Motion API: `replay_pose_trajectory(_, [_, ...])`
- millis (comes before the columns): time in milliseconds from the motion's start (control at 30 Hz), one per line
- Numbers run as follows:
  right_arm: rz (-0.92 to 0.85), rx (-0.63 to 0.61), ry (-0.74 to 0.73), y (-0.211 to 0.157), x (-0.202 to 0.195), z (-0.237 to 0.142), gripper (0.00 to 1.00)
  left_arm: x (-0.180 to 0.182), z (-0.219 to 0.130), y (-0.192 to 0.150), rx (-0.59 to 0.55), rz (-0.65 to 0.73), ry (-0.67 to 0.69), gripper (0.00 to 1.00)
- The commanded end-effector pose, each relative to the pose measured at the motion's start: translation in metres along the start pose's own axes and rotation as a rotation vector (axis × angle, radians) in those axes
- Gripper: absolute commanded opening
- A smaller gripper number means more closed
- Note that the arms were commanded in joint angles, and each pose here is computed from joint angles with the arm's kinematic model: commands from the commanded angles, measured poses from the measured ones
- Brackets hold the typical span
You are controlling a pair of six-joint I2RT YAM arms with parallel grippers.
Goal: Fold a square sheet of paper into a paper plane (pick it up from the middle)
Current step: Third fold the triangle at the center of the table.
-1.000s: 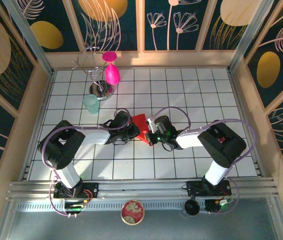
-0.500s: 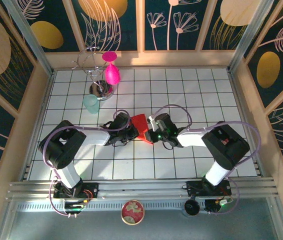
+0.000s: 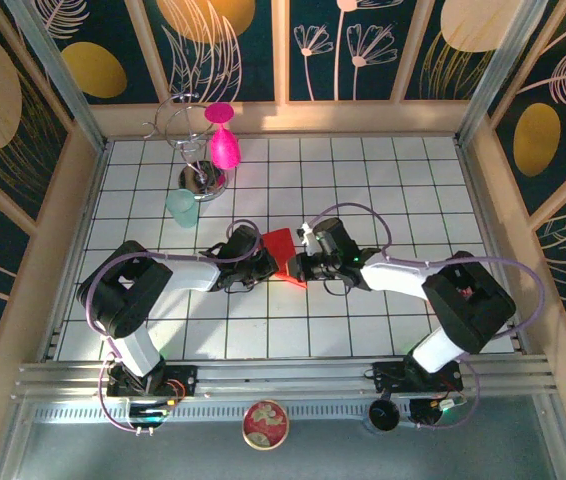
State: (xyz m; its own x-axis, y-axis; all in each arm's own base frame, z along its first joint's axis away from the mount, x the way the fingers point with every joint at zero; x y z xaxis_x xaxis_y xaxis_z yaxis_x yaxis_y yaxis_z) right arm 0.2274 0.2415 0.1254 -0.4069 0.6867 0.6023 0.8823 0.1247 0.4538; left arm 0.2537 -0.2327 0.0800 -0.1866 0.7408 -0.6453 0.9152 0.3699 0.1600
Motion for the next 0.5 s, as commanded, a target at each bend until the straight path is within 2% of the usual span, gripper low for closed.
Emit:
replay_pose_trajectory(0, [0.017, 0.062, 0.048, 0.004, 0.005, 0.007, 0.05, 0.018, 0.006, -0.007, 0.020, -0.018, 0.088, 0.08])
replay_pose_trajectory(467, [0.002, 0.140, 0.014, 0.000, -0.007, 0.026, 0.04, 0.019, 0.008, -0.007, 0.024, -0.014, 0.101, 0.08])
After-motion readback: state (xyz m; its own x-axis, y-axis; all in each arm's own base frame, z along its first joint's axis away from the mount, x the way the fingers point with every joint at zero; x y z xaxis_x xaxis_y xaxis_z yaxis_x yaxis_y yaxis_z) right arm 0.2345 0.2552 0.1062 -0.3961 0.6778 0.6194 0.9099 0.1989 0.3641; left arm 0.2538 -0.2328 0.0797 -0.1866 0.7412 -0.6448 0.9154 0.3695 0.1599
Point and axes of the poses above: each hand's point on the last joint's axis, 136 mm out from that joint toward the fingers, its own z axis out along the fingers, its own x axis along the line the jaws close on, y = z × x, the point moved 9 cm from there along -z, back along the fingers, and after that the axes turned 2 degrees about z, right-handed, at the moved point
